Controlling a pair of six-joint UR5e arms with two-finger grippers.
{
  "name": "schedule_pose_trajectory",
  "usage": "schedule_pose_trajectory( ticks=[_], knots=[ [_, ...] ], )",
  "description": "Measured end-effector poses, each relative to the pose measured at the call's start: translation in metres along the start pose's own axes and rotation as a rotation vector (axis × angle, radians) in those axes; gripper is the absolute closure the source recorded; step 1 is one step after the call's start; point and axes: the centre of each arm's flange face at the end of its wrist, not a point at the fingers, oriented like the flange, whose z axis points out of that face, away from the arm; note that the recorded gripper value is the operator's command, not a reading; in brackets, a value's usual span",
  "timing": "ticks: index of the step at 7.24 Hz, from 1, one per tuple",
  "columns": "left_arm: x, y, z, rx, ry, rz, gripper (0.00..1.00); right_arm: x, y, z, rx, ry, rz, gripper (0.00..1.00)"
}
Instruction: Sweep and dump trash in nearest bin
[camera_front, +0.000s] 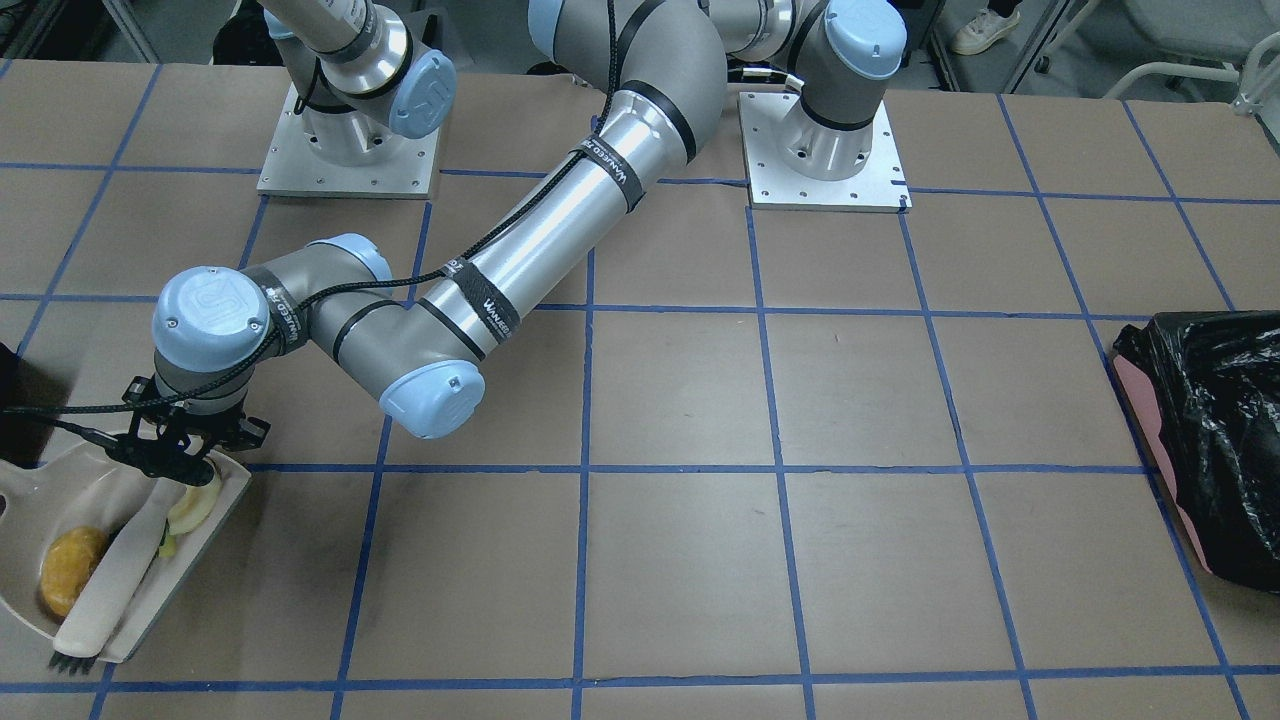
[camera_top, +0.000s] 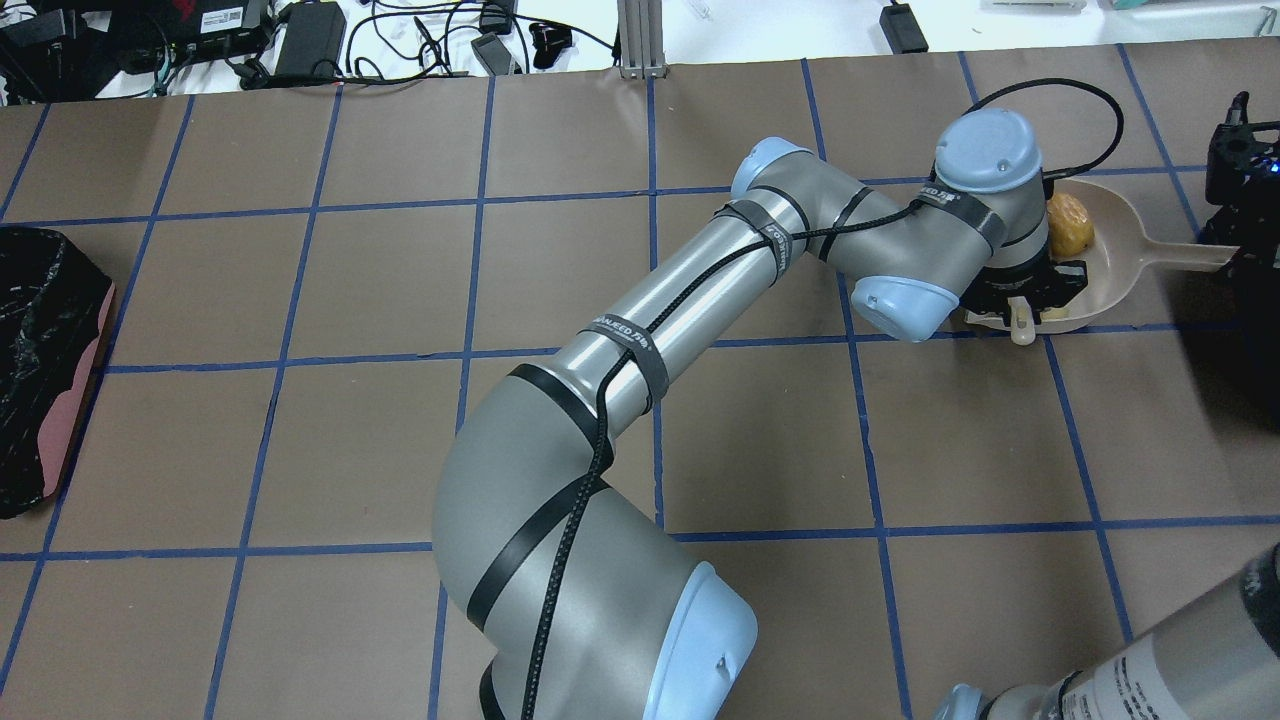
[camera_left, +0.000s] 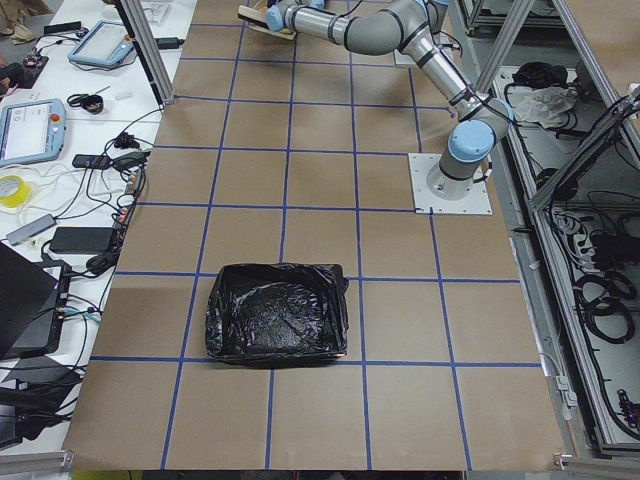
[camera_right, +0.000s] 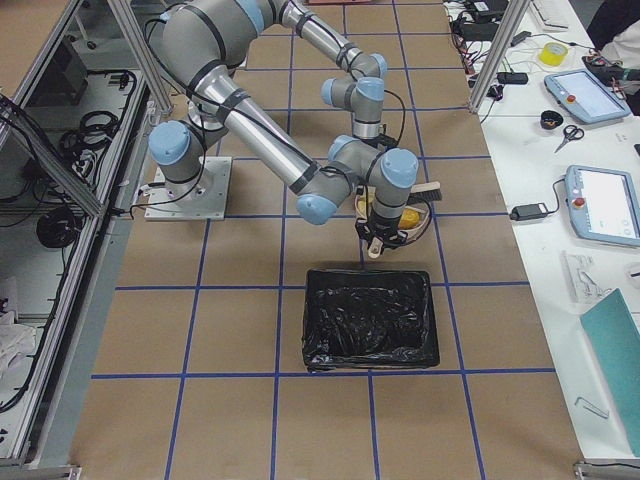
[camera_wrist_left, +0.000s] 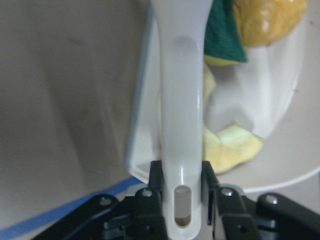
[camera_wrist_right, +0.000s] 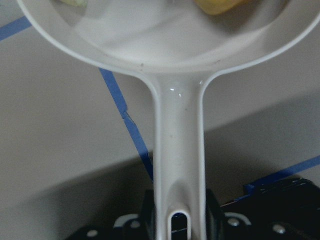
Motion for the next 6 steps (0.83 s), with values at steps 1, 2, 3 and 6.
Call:
schedule_pose_trajectory(
  ticks=[1,2,3,6],
  knots=[
    [0.006,0.002,-0.009,0.006,0.007,0.015,1.0,0.0,0.0,-0.001,0.005,0.002,0.0,0.82],
    [0.007,0.001,-0.017,0.013,0.009,0.031,1.0,-0.001,-0.002,-0.004,0.019,0.006,0.0,0.82],
    [0.006,0.0,-0.021,0.015,0.007,0.038,1.0,-0.002,-0.004,-0.009,0.041,0.008,0.0,0.82],
    [-0.003,-0.014,-0.063,0.03,0.001,0.01,1.0,-0.01,-0.008,-0.019,0.158,-0.012,0.012,0.82]
  ],
)
